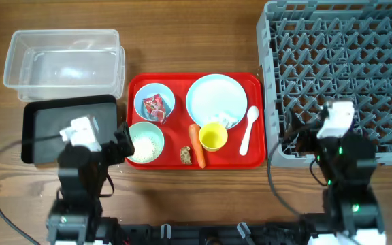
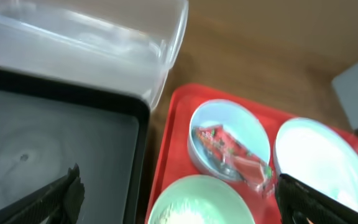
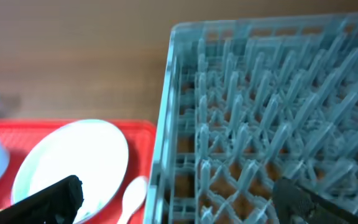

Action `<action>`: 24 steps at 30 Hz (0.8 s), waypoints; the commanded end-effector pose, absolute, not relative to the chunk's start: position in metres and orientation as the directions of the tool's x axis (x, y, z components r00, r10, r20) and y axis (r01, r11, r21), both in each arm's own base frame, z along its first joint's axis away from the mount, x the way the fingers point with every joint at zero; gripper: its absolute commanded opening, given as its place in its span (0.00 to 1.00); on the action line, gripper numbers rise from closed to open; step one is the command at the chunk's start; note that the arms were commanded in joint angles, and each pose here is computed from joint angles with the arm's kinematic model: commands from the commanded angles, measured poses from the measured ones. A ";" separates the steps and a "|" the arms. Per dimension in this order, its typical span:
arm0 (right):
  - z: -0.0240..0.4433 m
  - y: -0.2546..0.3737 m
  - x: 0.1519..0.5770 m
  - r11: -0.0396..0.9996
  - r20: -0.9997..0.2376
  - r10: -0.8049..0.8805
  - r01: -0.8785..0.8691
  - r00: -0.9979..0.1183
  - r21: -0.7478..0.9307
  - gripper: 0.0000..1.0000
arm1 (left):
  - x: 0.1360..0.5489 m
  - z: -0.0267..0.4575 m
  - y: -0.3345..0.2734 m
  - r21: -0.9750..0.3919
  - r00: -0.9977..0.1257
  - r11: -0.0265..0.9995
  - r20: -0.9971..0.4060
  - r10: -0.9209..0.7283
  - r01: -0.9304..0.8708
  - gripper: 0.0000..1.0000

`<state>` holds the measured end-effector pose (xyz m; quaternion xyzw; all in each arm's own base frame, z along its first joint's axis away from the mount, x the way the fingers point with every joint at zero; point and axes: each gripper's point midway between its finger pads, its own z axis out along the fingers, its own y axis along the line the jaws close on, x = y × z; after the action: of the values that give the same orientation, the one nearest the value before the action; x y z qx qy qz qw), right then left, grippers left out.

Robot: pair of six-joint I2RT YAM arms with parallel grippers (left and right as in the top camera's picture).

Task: Sort waste into correct bins and load items into the dishwasher rack
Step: 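Grasp the red wrapper in the blue bowl with the left gripper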

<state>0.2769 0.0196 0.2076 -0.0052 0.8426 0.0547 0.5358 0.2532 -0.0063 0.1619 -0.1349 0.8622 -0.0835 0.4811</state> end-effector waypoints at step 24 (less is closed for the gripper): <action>0.185 0.031 0.302 0.983 -0.651 0.091 -0.035 -0.754 0.178 1.00 | 0.322 0.186 -0.067 -0.301 -0.788 0.953 -0.578 -0.213 -0.037 0.99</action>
<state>0.2968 0.0292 0.1747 0.0094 0.9376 0.0808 0.3382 0.3118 -0.0393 0.1936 -0.1074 0.9297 -0.1144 0.3333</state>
